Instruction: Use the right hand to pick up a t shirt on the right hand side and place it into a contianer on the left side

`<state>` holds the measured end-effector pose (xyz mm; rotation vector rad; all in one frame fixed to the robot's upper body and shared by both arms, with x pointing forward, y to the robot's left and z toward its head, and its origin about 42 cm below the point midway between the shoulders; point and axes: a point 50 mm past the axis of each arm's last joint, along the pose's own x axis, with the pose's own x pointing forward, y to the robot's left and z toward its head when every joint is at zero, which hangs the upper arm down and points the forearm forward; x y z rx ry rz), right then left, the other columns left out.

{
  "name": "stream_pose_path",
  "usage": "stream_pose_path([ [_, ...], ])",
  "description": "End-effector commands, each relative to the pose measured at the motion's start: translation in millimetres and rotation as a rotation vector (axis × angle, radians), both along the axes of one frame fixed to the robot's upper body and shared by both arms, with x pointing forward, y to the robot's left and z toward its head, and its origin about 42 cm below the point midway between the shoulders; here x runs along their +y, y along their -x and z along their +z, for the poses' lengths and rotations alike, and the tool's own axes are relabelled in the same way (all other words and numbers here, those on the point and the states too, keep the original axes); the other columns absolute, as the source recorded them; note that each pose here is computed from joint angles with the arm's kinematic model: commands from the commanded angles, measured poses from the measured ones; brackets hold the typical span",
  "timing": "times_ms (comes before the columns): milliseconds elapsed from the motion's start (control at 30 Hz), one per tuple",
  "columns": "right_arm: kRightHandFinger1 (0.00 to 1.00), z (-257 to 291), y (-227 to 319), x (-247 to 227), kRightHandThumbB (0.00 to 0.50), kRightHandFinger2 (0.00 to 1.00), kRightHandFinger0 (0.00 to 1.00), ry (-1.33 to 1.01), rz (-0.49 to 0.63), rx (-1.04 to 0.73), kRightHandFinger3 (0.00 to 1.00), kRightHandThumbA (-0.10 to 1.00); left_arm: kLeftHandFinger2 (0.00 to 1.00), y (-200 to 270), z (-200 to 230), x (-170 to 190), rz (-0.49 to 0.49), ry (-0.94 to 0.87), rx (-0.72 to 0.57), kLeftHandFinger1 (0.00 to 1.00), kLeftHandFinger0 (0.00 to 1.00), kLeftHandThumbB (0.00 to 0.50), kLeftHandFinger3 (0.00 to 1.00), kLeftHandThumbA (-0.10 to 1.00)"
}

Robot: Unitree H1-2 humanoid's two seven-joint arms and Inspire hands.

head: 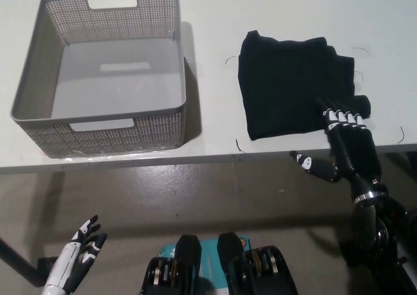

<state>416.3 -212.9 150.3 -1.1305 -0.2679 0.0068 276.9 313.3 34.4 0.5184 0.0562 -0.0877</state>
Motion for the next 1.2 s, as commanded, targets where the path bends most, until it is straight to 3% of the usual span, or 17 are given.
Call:
stream_pose_path([
  [0,1.0,21,-6,1,0.5,1.0,1.0,0.015,0.023,-0.059,1.0,0.83,0.95,-4,9,7,-0.022,-0.019,-0.016,0.88,0.88,0.433,1.0,0.97],
  [233,1.0,21,-9,0,0.5,1.0,1.0,0.011,0.033,-0.062,1.0,0.87,0.94,-3,11,7,-0.027,-0.018,-0.013,0.86,0.87,0.444,1.0,0.98],
  [733,1.0,32,-23,7,0.488,1.0,1.0,0.002,0.035,-0.071,1.0,0.77,0.93,-3,12,5,-0.045,-0.033,-0.019,0.87,0.88,0.416,1.0,0.97],
  [833,1.0,42,-33,7,0.5,1.0,1.0,0.025,0.027,-0.088,1.0,0.83,0.93,-6,12,5,-0.046,-0.025,-0.027,0.86,0.87,0.43,1.0,0.96],
  [967,1.0,51,-44,7,0.493,1.0,1.0,0.038,0.022,-0.104,1.0,0.83,0.91,-8,14,4,-0.046,-0.029,-0.031,0.84,0.84,0.437,1.0,0.96],
  [1167,1.0,52,-54,8,0.5,1.0,1.0,0.035,0.009,-0.097,1.0,0.83,0.94,-11,17,4,-0.051,-0.041,-0.029,0.86,0.86,0.436,1.0,0.98],
])
